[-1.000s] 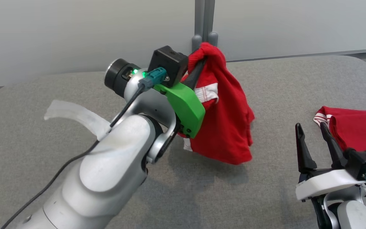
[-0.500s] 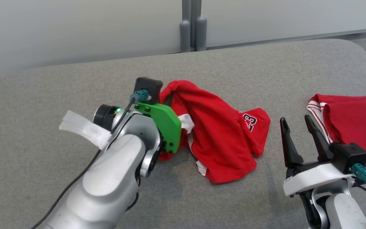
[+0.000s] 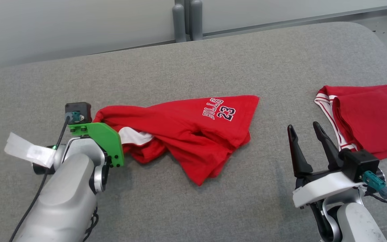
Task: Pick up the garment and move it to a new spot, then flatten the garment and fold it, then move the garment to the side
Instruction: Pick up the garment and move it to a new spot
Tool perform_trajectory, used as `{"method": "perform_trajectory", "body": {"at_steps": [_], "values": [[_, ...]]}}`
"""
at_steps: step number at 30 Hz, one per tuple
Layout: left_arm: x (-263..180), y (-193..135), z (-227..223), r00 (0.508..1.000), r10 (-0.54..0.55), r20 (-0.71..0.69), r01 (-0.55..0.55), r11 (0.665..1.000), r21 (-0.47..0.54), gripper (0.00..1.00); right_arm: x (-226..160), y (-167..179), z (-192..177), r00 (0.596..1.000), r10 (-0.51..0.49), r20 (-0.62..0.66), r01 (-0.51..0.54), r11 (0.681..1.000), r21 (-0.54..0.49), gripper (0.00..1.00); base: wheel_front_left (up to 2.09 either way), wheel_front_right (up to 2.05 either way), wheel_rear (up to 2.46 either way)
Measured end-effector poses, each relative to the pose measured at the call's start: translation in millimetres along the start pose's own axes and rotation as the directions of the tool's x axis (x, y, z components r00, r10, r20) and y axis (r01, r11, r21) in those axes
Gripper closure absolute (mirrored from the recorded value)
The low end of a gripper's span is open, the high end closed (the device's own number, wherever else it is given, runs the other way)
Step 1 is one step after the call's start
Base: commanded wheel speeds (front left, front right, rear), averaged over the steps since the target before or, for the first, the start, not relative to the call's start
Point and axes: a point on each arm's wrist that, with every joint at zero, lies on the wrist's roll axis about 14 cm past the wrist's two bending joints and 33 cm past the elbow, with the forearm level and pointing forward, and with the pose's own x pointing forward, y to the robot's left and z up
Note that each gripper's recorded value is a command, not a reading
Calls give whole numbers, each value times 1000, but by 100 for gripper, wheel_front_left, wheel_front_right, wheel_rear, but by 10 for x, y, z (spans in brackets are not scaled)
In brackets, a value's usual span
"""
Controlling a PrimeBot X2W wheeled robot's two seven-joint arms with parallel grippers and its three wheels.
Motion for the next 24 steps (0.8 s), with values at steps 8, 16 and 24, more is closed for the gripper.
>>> {"method": "perform_trajectory", "body": {"at_steps": [8, 16, 24], "values": [[5, 298, -147, 997, 82, 6, -81, 996, -47, 0, -2, 68, -21, 1000, 20, -8, -20, 1000, -4, 0, 0, 0, 0], [-117, 355, -169, 993, 82, 86, -75, 994, -81, 0, -9, 126, 7, 999, 37, -4, -37, 999, -8, 0, 0, 0, 0], [-408, 397, -168, 975, 83, 208, -62, 992, -109, 0, -106, 324, -50, 995, 92, -34, -92, 996, -5, 0, 0, 0, 0]]}}
